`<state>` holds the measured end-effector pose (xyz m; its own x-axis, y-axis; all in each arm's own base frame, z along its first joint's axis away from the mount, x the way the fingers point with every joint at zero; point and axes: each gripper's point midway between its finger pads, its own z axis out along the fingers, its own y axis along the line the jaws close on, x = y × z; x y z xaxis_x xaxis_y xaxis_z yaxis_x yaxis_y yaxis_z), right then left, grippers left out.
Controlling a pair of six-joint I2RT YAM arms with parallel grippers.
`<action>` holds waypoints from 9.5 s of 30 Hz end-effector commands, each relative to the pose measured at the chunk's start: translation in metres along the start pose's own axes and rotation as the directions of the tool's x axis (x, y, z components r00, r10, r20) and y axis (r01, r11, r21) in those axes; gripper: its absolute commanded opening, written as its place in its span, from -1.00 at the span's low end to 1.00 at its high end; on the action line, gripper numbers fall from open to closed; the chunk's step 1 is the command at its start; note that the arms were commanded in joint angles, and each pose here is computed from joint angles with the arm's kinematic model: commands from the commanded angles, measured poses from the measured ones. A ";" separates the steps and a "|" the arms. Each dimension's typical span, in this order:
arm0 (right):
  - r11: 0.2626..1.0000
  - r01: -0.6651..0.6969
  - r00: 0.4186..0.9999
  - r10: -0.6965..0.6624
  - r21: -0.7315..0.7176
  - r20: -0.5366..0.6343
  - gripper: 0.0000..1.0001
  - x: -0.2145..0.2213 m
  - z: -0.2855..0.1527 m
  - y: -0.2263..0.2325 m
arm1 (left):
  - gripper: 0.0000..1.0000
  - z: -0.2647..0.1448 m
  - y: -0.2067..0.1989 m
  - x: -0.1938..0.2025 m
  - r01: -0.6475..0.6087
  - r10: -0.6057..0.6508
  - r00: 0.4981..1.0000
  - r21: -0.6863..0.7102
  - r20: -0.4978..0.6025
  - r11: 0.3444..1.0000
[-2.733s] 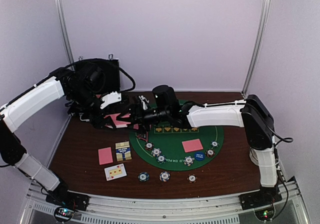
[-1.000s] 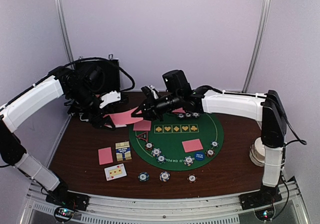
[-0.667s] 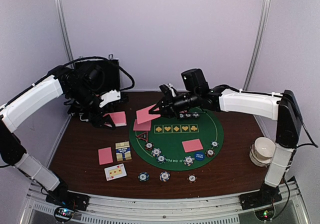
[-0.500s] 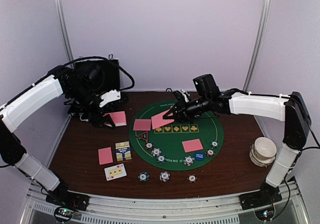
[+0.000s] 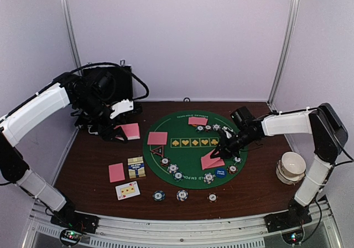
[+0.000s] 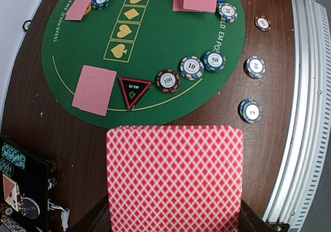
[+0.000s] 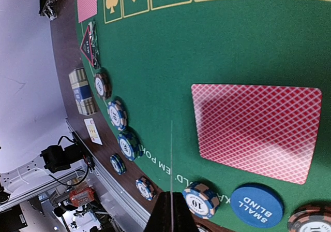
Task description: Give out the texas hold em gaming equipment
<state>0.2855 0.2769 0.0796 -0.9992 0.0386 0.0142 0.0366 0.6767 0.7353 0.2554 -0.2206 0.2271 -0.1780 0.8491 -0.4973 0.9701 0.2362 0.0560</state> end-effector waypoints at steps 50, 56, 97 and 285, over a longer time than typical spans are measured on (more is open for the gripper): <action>0.926 0.290 0.944 -0.236 -0.241 0.230 0.99 -0.010 -0.011 0.210 | -1.00 -0.009 0.006 -0.018 -0.004 0.005 0.998 -0.013 0.057 1.000; 0.886 0.292 0.952 -0.235 -0.359 0.195 0.98 0.005 0.022 0.248 | -1.00 -0.011 0.007 -0.020 0.001 0.000 0.998 -0.018 0.068 1.000; 0.794 0.298 0.947 -0.317 -0.531 0.057 0.85 0.045 0.081 0.313 | -1.00 -0.011 0.008 -0.023 0.008 -0.007 0.997 -0.011 0.079 1.000; 0.840 0.337 0.938 -0.262 -0.425 0.226 0.96 0.013 0.013 0.263 | -1.00 -0.022 -0.002 -0.003 -0.013 0.014 0.999 -0.026 0.045 1.000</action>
<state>0.3305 0.4227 0.2520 -0.8226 0.1135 -0.5572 -0.4157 0.5485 0.7255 0.2458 -0.2079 0.2368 -0.1901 0.8521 -0.4876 0.9670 0.2483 0.0570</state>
